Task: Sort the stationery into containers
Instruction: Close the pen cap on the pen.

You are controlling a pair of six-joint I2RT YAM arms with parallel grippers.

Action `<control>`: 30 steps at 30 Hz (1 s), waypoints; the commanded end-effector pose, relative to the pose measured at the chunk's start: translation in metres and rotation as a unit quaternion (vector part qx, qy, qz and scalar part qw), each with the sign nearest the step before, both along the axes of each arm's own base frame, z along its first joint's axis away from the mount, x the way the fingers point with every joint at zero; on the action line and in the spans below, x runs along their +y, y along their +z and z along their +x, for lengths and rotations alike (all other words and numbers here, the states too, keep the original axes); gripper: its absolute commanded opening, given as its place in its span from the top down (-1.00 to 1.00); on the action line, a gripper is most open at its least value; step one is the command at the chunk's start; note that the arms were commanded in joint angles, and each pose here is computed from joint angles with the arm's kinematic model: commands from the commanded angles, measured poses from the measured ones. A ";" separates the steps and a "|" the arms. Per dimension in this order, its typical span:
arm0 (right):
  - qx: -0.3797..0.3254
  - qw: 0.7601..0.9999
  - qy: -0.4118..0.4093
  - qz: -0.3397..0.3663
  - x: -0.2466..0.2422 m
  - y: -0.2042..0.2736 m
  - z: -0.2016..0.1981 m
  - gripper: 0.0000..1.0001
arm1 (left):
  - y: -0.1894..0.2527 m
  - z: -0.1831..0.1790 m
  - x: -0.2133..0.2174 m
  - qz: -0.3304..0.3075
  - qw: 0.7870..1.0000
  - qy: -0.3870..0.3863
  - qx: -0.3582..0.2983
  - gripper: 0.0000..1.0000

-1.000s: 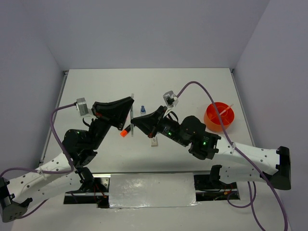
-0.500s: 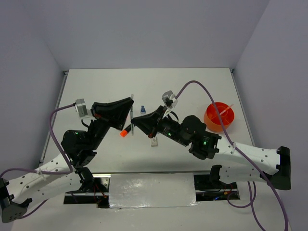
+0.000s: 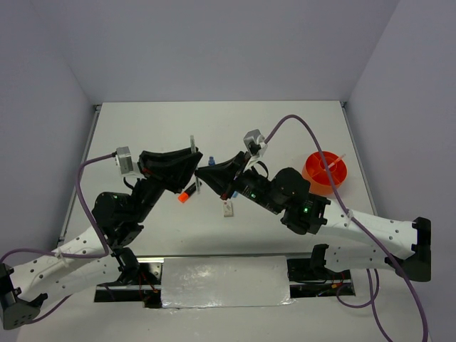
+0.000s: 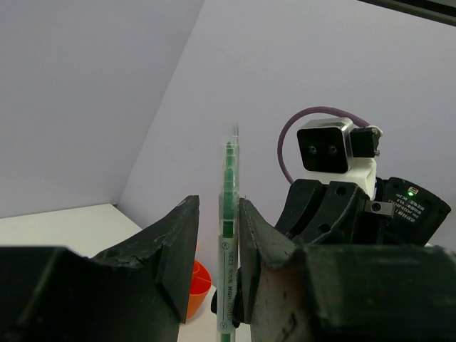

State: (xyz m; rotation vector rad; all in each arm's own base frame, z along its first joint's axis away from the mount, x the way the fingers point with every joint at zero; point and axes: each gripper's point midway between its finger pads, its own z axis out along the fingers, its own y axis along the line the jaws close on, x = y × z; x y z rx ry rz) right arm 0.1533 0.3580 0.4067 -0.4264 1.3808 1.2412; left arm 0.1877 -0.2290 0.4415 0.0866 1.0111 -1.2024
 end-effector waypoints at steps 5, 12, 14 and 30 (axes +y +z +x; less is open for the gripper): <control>-0.041 0.998 -0.009 0.054 -0.013 0.048 -0.003 1.00 | 0.010 -0.010 0.001 -0.004 1.000 -0.010 -0.028 0.13; -0.047 0.998 -0.019 0.044 -0.014 0.044 0.000 1.00 | 0.014 -0.017 -0.007 0.029 0.998 -0.026 -0.052 0.19; -0.047 0.998 -0.020 0.040 -0.014 0.041 0.000 1.00 | 0.016 -0.019 -0.009 0.033 0.997 -0.030 -0.057 0.36; -0.074 0.997 0.031 0.005 -0.006 0.023 -0.016 0.58 | 0.028 -0.022 -0.011 0.051 0.996 -0.036 -0.061 1.00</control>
